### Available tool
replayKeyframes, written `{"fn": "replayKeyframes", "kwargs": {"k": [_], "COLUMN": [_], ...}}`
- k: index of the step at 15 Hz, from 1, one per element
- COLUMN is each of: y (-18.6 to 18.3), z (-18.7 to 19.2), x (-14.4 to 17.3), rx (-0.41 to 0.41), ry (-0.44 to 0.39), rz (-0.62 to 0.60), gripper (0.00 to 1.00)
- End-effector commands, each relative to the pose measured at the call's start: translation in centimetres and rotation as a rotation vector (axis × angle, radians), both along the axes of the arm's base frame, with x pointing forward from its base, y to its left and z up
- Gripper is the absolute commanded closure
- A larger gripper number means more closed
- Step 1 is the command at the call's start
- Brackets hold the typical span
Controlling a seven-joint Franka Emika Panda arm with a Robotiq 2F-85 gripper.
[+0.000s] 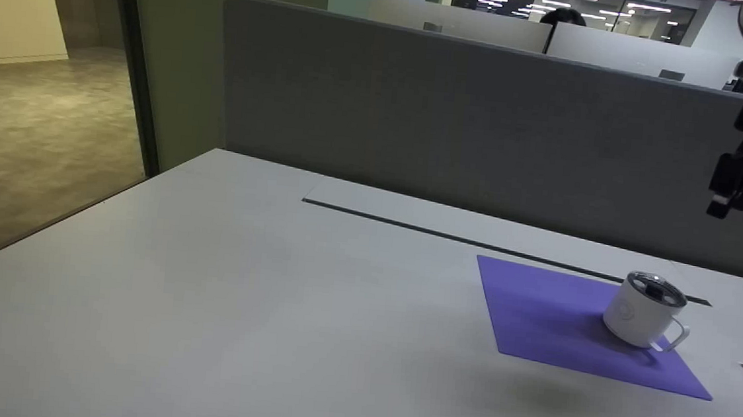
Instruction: Close the drinking lid on the travel mug
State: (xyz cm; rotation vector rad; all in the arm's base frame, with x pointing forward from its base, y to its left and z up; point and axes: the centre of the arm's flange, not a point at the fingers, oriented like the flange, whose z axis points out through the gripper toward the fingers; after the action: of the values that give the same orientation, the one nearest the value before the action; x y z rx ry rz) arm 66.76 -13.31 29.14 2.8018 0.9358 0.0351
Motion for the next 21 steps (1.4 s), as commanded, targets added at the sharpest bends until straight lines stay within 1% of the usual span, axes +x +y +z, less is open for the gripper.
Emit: {"fn": "replayKeyframes", "kwargs": {"k": [1,2,5,6,9,12,13,14,16,21], "y": [0.9,1.2,1.6,1.7,1.6,1.8,1.8,1.8,1.6,1.7], "z": [-2.5,-3.2,-4.9,-5.4,-6.8,-8.4,-8.6,-8.4,-9.1,-9.1], "x": [1.3,1.1,0.5,0.3,-0.3,-0.6,-0.2,-0.4,-0.7,-0.7], "rx": [0.009,0.008,0.022,0.025,0.021,0.022,0.0,0.026,0.018,0.014], "ry": [0.005,0.01,0.02,0.019,0.023,0.045,0.092,0.063,0.086,0.087], "rz": [0.042,0.038,0.038,0.04,0.039,0.036,-0.051,0.023,-0.012,-0.024], "gripper": [0.73,0.81,0.99,1.0,1.0,1.0,1.0,1.0,1.0,1.0]}}
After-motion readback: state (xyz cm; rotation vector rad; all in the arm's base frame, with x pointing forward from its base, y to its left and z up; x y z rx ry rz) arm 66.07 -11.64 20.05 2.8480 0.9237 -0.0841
